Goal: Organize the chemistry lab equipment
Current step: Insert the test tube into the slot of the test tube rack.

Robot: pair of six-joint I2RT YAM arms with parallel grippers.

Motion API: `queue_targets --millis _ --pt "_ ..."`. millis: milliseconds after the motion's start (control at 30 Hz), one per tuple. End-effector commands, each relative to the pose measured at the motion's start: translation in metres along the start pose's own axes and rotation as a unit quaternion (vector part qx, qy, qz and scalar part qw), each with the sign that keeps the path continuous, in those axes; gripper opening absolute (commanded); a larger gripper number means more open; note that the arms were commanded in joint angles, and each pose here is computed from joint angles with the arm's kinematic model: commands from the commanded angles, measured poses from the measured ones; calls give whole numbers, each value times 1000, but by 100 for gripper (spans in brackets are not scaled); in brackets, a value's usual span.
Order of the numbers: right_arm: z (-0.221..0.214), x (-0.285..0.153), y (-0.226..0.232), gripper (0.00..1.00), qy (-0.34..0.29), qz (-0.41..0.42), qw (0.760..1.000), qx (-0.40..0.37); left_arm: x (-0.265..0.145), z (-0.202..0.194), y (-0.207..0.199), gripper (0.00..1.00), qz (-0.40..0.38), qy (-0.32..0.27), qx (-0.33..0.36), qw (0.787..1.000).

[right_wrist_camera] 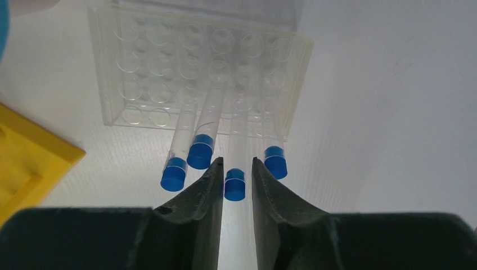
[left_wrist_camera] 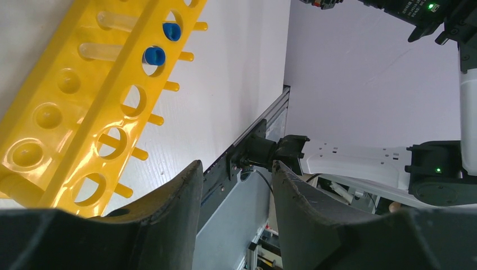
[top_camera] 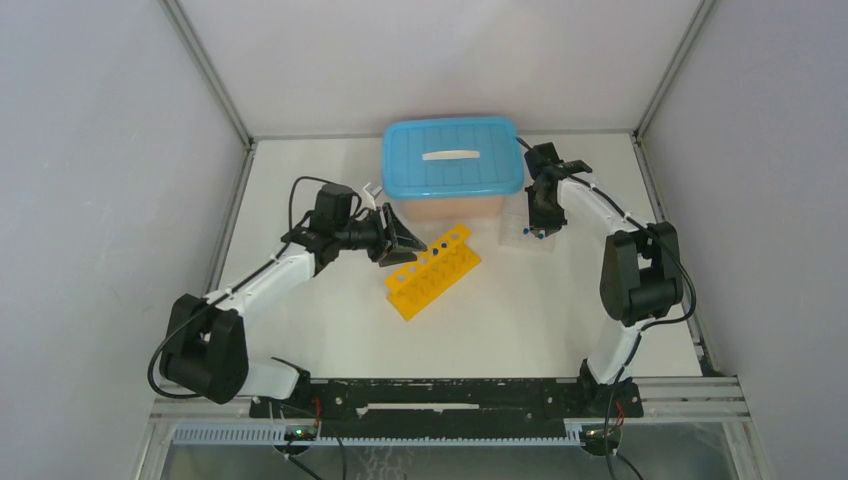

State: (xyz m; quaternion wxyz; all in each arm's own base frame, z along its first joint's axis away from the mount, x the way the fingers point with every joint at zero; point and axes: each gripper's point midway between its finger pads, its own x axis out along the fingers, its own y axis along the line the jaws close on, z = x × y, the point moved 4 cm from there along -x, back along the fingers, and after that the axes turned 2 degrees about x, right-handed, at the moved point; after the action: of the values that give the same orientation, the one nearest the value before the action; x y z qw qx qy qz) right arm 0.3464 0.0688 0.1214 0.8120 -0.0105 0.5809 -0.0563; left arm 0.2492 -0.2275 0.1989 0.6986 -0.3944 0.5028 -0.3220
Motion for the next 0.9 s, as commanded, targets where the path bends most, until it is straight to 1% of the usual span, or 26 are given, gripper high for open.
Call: queue_targets --millis 0,67,400,867 --pt "9 -3 -2 33 -18 5 1000 1 -7 16 -27 53 -33 -18 42 998" --pt "10 -5 -2 35 -20 5 1000 3 -7 16 -27 53 -33 -19 42 998" --pt "11 -18 1 35 -34 13 999 1 -13 14 -33 54 -38 -29 45 998" --pt "13 -59 11 35 -78 33 996 -7 -31 9 -46 55 -37 -56 57 996"
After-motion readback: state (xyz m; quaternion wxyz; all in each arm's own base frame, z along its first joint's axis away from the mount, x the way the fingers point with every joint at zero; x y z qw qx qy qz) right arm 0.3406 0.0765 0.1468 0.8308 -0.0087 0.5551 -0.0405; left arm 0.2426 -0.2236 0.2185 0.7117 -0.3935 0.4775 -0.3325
